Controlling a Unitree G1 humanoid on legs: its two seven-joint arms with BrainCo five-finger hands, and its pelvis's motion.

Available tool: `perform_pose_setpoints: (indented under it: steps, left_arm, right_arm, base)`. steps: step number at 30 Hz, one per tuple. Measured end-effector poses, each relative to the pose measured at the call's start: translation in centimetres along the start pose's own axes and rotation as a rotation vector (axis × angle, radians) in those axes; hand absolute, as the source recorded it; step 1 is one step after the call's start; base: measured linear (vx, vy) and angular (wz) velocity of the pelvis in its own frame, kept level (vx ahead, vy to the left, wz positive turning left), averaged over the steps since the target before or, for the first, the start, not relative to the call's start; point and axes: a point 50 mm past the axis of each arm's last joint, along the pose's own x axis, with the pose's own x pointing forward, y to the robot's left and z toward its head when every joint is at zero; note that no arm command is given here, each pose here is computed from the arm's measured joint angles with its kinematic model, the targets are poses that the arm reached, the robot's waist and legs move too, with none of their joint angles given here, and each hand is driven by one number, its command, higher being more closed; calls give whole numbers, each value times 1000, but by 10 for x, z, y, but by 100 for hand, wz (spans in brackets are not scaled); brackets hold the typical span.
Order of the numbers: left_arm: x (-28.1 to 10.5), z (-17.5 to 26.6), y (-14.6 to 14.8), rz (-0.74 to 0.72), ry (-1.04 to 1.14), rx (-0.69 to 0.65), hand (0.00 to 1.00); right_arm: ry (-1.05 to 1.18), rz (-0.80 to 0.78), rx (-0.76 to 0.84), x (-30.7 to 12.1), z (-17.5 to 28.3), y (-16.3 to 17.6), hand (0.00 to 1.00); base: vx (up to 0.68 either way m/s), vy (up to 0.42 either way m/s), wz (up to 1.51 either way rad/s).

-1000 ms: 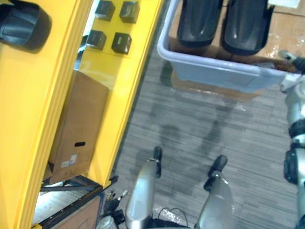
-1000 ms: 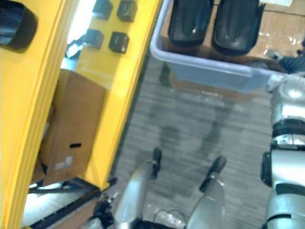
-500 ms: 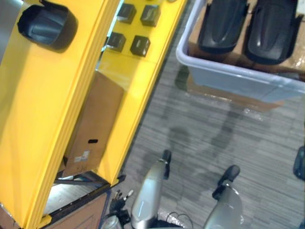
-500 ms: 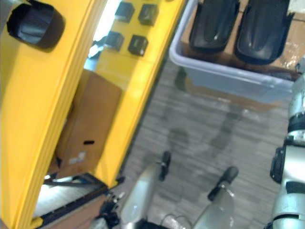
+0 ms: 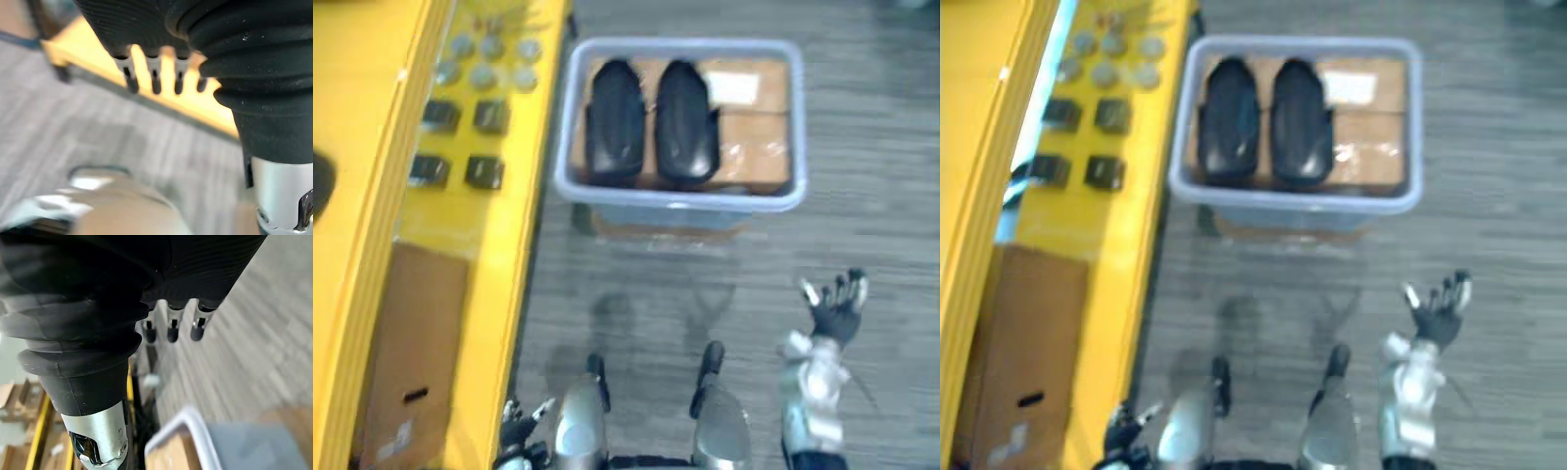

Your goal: Walk over and take plastic housings, then place them on the shelf

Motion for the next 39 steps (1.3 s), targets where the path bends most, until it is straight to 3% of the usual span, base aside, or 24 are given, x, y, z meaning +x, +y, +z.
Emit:
perform_pose_setpoints:
  steps: [6,9,10,13,17,23,25,29,32,35,37,39]
  left_arm:
    - [1,-1,6,-30,-6,127,0]
    - [-1,-9,10,53,69,0,0]
    - [-3,-21,16,100,148,-83,0]
    - [-22,-64,22,176,368,-166,0]
    - [-52,-108,40,226,567,-165,0]
    - [-96,-147,12,114,735,-206,0]
    - [-96,-149,21,114,717,-153,0]
    - [-62,-118,10,40,552,-100,0]
    - [-46,-100,31,59,456,-52,0]
    - [-10,-37,36,74,193,-135,0]
    - [10,9,19,21,41,-229,0]
    - [17,27,6,-26,-2,-262,0]
  right_arm:
    - [114,126,20,-27,-22,7,0]
    - [143,162,38,-31,-27,9,0]
    - [158,167,33,-32,-30,8,0]
    - [218,195,13,-38,-38,10,0]
    - [286,227,-10,-48,-46,6,0]
    - [226,242,-43,-31,-34,3,0]
    - [237,267,8,-34,-37,20,0]
    - [239,298,14,-18,-39,33,0]
    - [237,341,31,-20,-38,43,0]
    - [261,331,19,-27,-43,37,0]
    - [239,345,18,-25,-38,40,0]
    - [204,356,28,-24,-32,43,0]
  base:
    - [18,21,-28]
    - [-93,-17,-9]
    - [-109,-45,-13]
    - [-75,-89,-17]
    - [20,-163,10]
    - [9,-13,-1]
    - [172,-57,-14]
    - [129,16,-3]
    - [240,67,-7]
    - [312,-11,68]
    - [294,-107,78]
    - [280,-185,59]
